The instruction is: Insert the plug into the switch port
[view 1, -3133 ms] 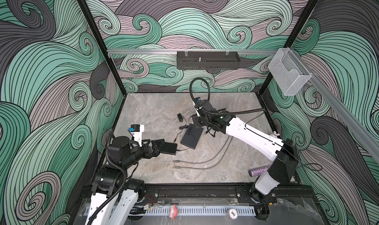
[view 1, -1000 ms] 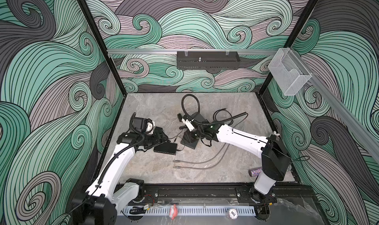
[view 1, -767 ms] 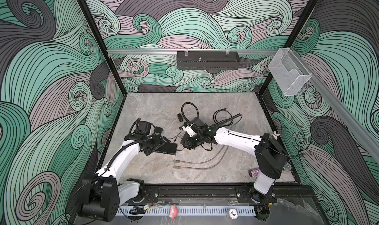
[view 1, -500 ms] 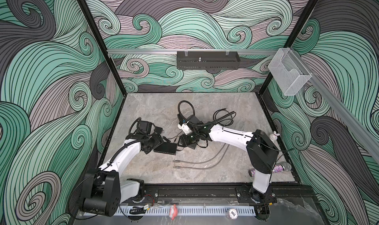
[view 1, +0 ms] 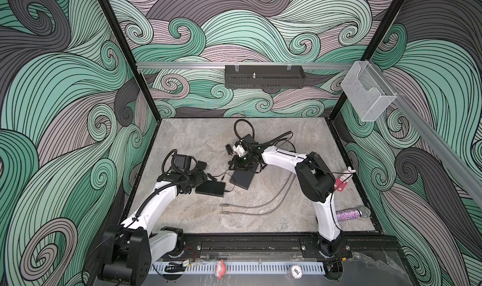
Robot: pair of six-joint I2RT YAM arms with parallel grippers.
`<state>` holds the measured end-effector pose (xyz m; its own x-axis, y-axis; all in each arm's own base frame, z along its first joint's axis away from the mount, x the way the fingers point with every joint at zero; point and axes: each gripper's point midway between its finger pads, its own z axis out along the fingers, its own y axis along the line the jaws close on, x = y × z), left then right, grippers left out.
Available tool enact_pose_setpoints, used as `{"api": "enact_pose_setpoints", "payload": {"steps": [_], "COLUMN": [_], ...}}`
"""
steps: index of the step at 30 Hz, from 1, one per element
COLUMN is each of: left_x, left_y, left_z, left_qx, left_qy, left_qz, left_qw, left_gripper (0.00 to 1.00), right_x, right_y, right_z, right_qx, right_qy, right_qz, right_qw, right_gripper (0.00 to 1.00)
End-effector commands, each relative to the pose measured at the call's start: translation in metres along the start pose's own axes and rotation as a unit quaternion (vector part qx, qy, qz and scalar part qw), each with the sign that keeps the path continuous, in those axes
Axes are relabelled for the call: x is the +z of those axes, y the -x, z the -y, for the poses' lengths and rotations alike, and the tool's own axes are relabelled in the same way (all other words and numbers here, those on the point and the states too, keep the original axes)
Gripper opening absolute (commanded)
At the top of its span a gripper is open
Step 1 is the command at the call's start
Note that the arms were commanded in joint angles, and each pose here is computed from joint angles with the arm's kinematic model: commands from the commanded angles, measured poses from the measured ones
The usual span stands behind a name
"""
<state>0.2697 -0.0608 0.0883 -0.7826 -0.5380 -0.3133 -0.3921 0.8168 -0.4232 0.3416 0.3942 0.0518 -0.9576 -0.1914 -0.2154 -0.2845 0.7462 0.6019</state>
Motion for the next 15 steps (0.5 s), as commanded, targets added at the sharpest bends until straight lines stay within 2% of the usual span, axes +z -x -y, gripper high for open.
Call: {"api": "enact_pose_setpoints", "payload": {"steps": [1,8,12,15], "left_x": [-0.007,-0.009,-0.01,-0.009], "left_y": [-0.004,-0.007,-0.007,-0.006], "left_z": [-0.004,-0.007,-0.005,-0.003], "left_qx": [-0.002,-0.004,-0.003,0.0], "left_qy": [0.004,0.004,0.002,-0.005], "left_qz": [-0.003,0.0,-0.001,-0.002], "left_qw": [1.0,1.0,1.0,1.0], "left_gripper": [0.81,0.81,0.82,0.82], "right_x": [0.01,0.016,0.01,-0.001], "right_y": [-0.003,-0.014,-0.033,-0.036], "right_z": [-0.002,0.005,0.024,0.04], "right_qx": [0.032,0.088,0.115,0.115], "right_qy": [0.014,0.01,-0.031,-0.059], "right_qz": [-0.016,-0.026,-0.038,-0.023], "right_qw": [0.999,0.996,0.992,0.991], "right_gripper": [0.36,0.38,0.38,0.38]}}
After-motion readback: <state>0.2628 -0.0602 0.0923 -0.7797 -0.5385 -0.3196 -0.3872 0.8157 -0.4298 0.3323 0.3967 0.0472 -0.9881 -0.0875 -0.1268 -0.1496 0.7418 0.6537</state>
